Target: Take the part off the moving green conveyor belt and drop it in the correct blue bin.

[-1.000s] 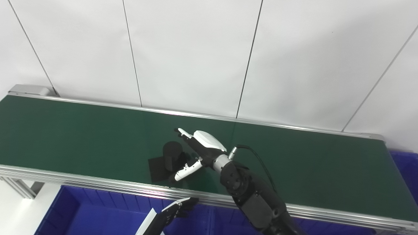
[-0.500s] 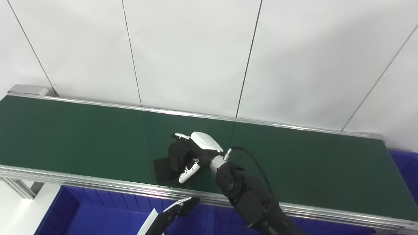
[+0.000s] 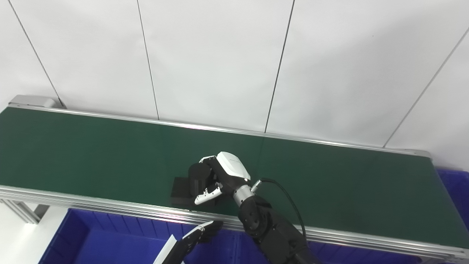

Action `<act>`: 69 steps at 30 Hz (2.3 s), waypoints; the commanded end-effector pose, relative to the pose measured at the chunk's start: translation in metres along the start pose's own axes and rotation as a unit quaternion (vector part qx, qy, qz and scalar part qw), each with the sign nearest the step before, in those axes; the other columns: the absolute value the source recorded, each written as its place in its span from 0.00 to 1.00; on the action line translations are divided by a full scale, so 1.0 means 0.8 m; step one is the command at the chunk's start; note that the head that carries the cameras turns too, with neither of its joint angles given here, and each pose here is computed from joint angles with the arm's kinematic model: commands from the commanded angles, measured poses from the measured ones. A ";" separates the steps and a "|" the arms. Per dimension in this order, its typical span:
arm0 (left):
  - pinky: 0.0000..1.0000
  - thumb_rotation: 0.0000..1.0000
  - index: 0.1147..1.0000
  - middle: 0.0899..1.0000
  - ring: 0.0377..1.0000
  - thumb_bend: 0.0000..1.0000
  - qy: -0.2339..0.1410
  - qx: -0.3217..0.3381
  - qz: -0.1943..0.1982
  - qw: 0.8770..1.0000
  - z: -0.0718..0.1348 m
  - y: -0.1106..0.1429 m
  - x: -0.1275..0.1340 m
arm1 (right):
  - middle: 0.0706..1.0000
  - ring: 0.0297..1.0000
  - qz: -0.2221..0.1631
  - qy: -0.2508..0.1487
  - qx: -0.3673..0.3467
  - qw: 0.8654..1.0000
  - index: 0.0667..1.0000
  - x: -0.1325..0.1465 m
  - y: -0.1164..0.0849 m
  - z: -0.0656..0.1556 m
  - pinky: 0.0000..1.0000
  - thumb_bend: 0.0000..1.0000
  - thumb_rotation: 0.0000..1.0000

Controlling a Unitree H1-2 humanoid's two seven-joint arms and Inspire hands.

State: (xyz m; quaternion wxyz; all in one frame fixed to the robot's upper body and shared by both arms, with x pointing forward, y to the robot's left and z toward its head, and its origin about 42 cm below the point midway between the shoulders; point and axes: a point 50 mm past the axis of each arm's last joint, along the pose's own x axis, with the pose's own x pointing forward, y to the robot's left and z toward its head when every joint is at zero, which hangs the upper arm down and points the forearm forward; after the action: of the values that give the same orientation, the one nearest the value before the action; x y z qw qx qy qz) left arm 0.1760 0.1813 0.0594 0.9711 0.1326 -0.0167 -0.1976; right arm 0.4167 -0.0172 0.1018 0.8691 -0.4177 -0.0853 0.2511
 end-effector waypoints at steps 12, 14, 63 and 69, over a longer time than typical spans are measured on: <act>0.82 0.19 0.85 0.85 0.84 0.82 -0.020 0.010 0.009 1.000 0.005 0.013 0.005 | 0.42 0.37 -0.082 -0.050 0.064 0.993 0.49 -0.010 -0.042 0.025 0.31 0.52 0.00; 0.81 0.20 0.85 0.85 0.83 0.82 -0.021 0.014 0.009 1.000 0.005 0.016 0.005 | 0.41 0.39 -0.101 -0.047 0.086 0.990 0.51 -0.019 -0.051 0.024 0.33 0.52 0.00; 0.78 0.08 0.83 0.85 0.82 0.78 -0.017 -0.004 0.019 1.000 0.036 0.081 -0.019 | 0.41 0.45 -0.113 0.182 0.188 0.959 0.51 -0.329 -0.039 -0.026 0.40 0.52 0.00; 0.76 0.09 0.83 0.84 0.81 0.78 -0.016 -0.009 0.019 1.000 0.042 0.082 -0.018 | 0.41 0.45 -0.074 0.218 0.149 0.962 0.51 -0.332 -0.041 -0.036 0.40 0.52 0.00</act>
State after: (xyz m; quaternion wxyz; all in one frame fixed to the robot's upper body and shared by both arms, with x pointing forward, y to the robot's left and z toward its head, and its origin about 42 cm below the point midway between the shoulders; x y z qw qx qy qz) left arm 0.1812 0.2353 0.0994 0.9756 0.1220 -0.0146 -0.1822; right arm 0.2045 -0.1899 0.1112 0.9360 -0.3077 0.1376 0.1016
